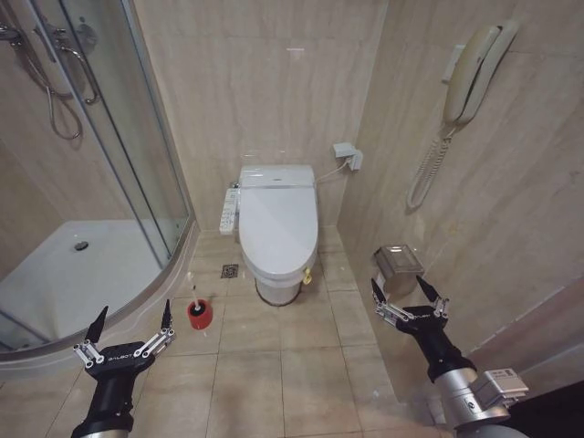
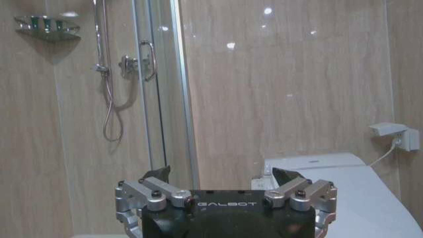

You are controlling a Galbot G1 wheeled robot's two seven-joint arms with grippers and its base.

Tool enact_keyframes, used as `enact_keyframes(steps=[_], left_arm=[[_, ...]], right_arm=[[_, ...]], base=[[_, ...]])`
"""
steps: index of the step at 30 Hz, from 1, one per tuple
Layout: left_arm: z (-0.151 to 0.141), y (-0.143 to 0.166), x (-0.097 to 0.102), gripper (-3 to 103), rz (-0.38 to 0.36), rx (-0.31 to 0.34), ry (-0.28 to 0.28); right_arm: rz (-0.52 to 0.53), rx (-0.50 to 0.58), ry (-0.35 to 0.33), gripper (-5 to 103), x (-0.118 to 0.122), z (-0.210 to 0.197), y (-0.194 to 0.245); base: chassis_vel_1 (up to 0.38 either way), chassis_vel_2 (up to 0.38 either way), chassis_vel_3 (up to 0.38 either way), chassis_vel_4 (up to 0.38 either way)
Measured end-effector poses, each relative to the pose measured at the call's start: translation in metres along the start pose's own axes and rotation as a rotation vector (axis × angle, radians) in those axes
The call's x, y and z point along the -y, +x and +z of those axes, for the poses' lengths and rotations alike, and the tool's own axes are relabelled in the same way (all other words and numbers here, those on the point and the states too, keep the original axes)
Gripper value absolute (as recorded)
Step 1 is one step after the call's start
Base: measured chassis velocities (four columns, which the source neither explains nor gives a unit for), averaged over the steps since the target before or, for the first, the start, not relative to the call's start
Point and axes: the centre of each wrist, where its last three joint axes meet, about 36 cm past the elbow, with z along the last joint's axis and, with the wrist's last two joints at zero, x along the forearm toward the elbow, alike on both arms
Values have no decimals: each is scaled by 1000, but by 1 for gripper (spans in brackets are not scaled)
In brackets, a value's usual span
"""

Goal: Open the toilet lid, clean the toilet bowl with a toilet brush, close the toilet lid, and flush.

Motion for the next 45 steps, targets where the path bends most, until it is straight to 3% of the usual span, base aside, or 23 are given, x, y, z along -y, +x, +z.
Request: enact_keyframes(steps=[45], left_arm=[[0,0,0,100,0,0,0]], right_arm=[[0,0,0,100,0,0,0]], base=[[15,1,-16,-3]])
